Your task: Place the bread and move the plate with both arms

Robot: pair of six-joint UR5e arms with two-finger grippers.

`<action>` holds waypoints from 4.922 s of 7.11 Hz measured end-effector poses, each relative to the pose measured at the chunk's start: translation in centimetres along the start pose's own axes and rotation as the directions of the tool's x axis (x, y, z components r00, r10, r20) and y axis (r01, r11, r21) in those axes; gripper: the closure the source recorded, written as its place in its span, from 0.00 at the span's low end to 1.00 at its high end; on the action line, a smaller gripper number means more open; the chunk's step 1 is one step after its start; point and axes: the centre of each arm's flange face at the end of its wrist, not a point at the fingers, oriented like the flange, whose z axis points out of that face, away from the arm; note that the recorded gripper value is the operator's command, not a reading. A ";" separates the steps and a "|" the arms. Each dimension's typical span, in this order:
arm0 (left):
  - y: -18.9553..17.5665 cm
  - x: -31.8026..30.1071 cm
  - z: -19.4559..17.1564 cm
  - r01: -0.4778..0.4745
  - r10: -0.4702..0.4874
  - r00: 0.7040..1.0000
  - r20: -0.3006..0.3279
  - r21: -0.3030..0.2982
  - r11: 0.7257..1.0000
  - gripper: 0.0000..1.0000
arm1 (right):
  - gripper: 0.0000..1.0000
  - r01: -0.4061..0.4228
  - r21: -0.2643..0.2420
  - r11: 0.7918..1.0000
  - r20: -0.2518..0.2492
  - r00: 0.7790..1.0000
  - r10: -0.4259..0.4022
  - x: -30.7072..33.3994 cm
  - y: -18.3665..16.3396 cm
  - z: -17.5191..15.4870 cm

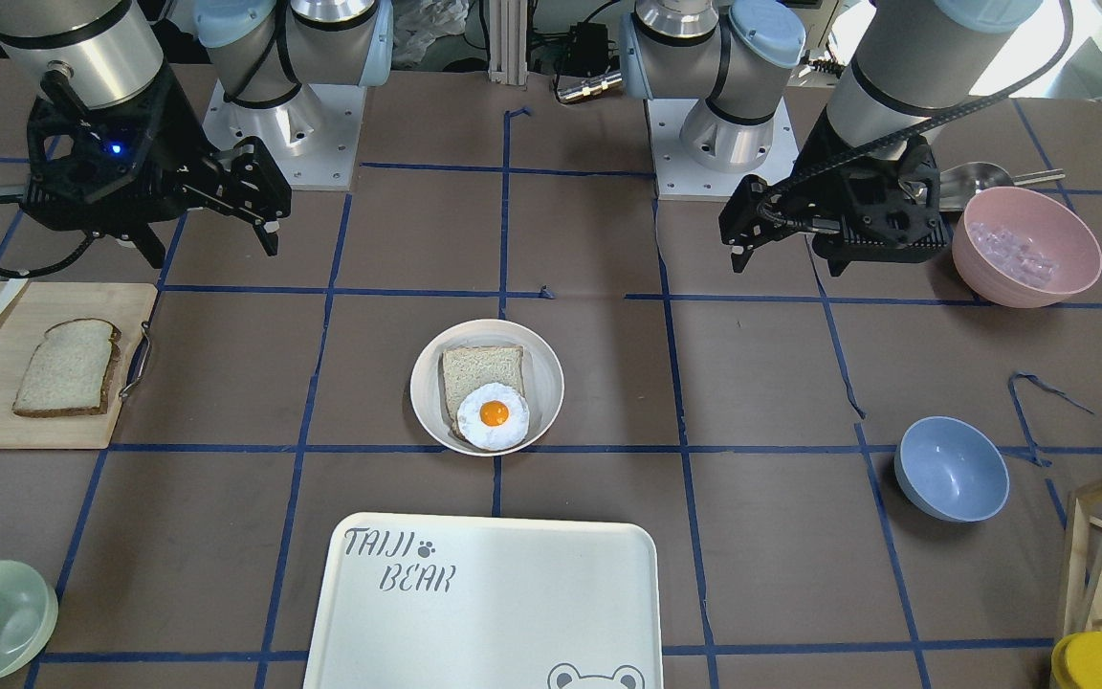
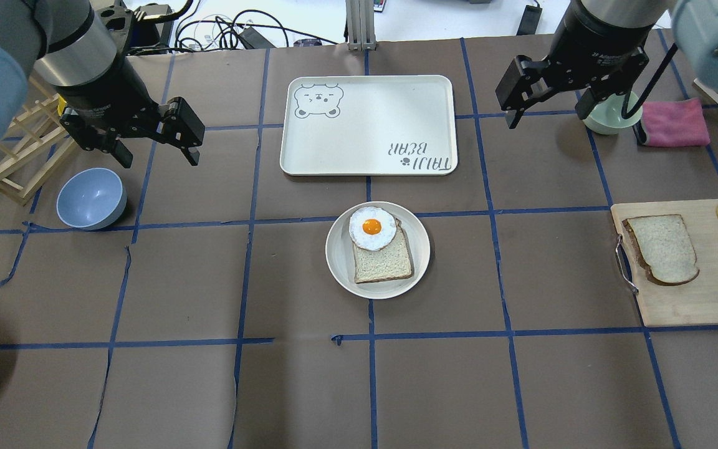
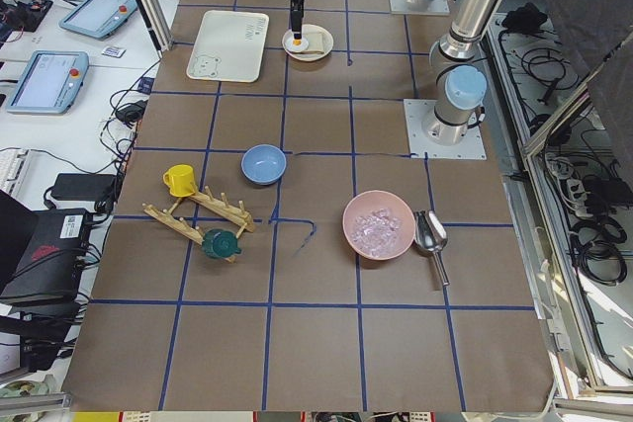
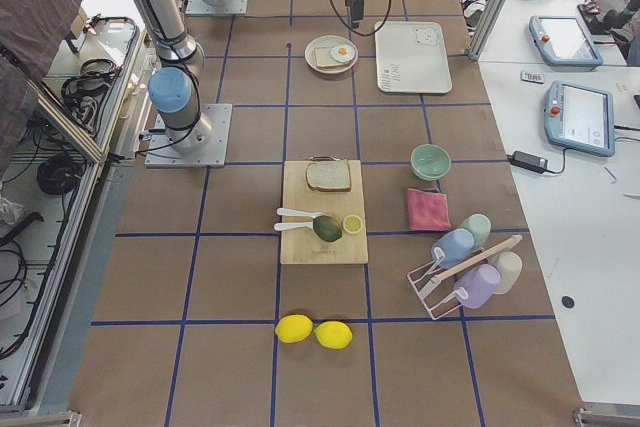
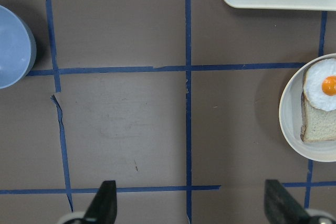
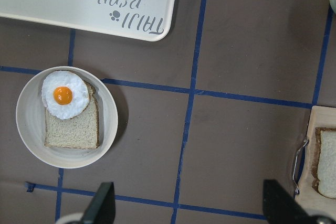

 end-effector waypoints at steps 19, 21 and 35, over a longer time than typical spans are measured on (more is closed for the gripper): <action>-2.6 0.9 4.3 -0.005 0.004 1.000 -0.019 -0.055 0.998 0.00 | 0.22 -0.136 -0.077 0.988 -0.121 0.985 0.126 17.7 4.4 16.5; -3.4 3.3 8.1 -0.043 0.042 0.999 -0.018 -0.023 0.999 0.00 | 0.42 -0.174 -0.108 0.979 -0.181 0.972 0.152 20.5 6.5 22.8; -1.1 0.3 4.2 0.009 -0.007 1.000 0.028 -0.065 0.998 0.00 | 1.00 -0.192 -0.235 0.953 -0.267 0.955 0.127 23.5 6.8 30.8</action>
